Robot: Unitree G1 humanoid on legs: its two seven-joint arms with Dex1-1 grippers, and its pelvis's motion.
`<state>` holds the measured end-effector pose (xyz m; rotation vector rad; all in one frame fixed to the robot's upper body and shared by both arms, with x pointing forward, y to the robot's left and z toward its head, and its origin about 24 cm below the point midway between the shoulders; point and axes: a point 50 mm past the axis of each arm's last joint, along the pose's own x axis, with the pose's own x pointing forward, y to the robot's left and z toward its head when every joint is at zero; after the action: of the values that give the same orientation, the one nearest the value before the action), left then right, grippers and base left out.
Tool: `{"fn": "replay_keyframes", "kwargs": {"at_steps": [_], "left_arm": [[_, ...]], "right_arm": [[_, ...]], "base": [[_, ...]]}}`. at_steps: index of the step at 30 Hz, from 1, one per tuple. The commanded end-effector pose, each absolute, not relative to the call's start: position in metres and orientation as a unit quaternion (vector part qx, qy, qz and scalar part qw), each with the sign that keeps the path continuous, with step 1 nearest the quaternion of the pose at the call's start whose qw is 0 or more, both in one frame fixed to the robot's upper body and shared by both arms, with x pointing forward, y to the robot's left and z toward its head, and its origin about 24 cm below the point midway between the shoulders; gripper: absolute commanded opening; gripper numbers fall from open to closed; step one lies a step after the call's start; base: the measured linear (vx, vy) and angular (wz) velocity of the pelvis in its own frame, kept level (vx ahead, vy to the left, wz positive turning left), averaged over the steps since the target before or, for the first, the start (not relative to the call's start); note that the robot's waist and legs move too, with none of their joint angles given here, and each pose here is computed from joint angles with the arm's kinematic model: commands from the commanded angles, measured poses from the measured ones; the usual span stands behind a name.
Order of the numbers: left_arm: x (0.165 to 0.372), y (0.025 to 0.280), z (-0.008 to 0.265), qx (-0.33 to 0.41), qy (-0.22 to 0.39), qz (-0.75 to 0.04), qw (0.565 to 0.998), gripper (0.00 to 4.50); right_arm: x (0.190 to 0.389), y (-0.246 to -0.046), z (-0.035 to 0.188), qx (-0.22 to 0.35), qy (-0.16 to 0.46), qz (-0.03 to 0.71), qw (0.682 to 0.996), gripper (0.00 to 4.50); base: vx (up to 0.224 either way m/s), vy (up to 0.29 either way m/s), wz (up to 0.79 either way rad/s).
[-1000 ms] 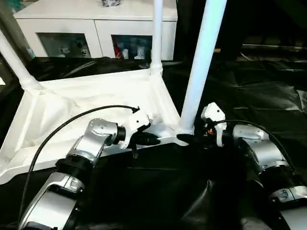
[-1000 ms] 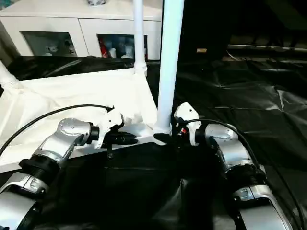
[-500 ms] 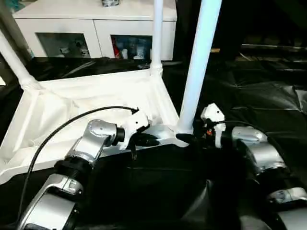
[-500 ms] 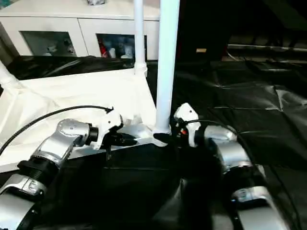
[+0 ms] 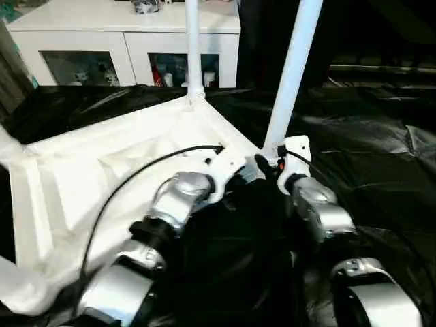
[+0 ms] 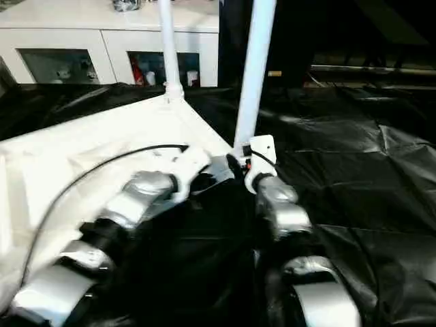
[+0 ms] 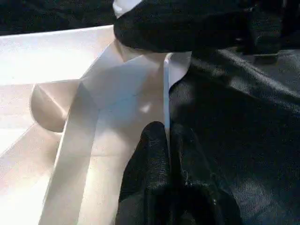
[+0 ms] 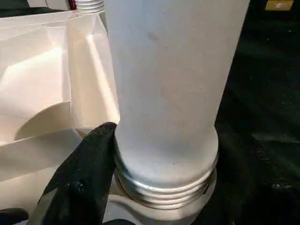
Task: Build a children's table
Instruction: Rotate leg to tighten
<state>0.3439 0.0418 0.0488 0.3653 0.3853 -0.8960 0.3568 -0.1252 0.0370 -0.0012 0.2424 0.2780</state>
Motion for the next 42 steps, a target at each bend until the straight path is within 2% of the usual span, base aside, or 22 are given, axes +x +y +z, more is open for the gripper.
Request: {"fn": "replay_keyframes", "kwargs": {"at_steps": [1,3,8,13,14,15,17,20,24,29,35,42], "left_arm": [[0.337,0.017,0.054,0.165,0.157,-0.466,0.855,0.0],[0.338,0.021,0.053,0.17,0.159,-0.464,0.855,0.0],[0.341,0.039,0.053,0.168,0.157,-0.47,0.852,0.0],[0.34,0.053,0.053,0.169,0.149,-0.481,0.847,0.0],[0.337,0.059,0.053,0.163,0.143,-0.502,0.837,0.0],[0.337,0.059,0.053,0.163,0.143,-0.502,0.837,0.0],[0.327,0.065,0.053,0.158,0.135,-0.557,0.804,0.0],[0.319,0.068,0.054,0.153,0.138,-0.596,0.776,0.0],[0.312,0.075,0.057,0.143,0.143,-0.633,0.747,0.0],[0.311,0.079,0.058,0.142,0.144,-0.639,0.742,0.0],[0.311,0.08,0.058,0.14,0.143,-0.635,0.747,0.0],[0.311,0.08,0.057,0.136,0.145,-0.636,0.746,0.0]], "right_arm": [[0.351,-0.105,0.027,0.019,0.14,0.178,0.974,3.45],[0.353,-0.107,0.031,0.018,0.126,0.182,0.975,3.47],[0.356,-0.123,0.047,-0.024,0.095,0.204,0.974,3.93],[0.35,-0.141,0.056,-0.031,0.09,0.256,0.962,3.93],[0.345,-0.151,0.061,-0.046,0.089,0.294,0.951,3.93],[0.345,-0.151,0.061,-0.046,0.089,0.294,0.951,3.93],[0.336,-0.164,0.068,-0.081,0.093,0.352,0.928,3.93],[0.329,-0.17,0.071,-0.102,0.103,0.389,0.91,3.93],[0.312,-0.171,0.07,-0.12,0.137,0.477,0.86,3.93],[0.302,-0.17,0.062,-0.128,0.17,0.509,0.834,3.93],[0.303,-0.168,0.06,-0.114,0.172,0.499,0.842,3.93],[0.301,-0.169,0.059,-0.104,0.177,0.505,0.838,3.32]], "base": [[0.0,0.0,0.0],[0.0,0.0,0.0],[0.0,0.0,0.0],[0.0,0.0,0.0],[0.0,0.0,0.0],[0.0,0.0,0.0],[0.0,0.0,0.0],[0.0,0.0,0.0],[0.0,0.0,0.0],[0.0,0.0,0.0],[0.0,0.0,0.0],[0.0,0.0,0.0]]}}
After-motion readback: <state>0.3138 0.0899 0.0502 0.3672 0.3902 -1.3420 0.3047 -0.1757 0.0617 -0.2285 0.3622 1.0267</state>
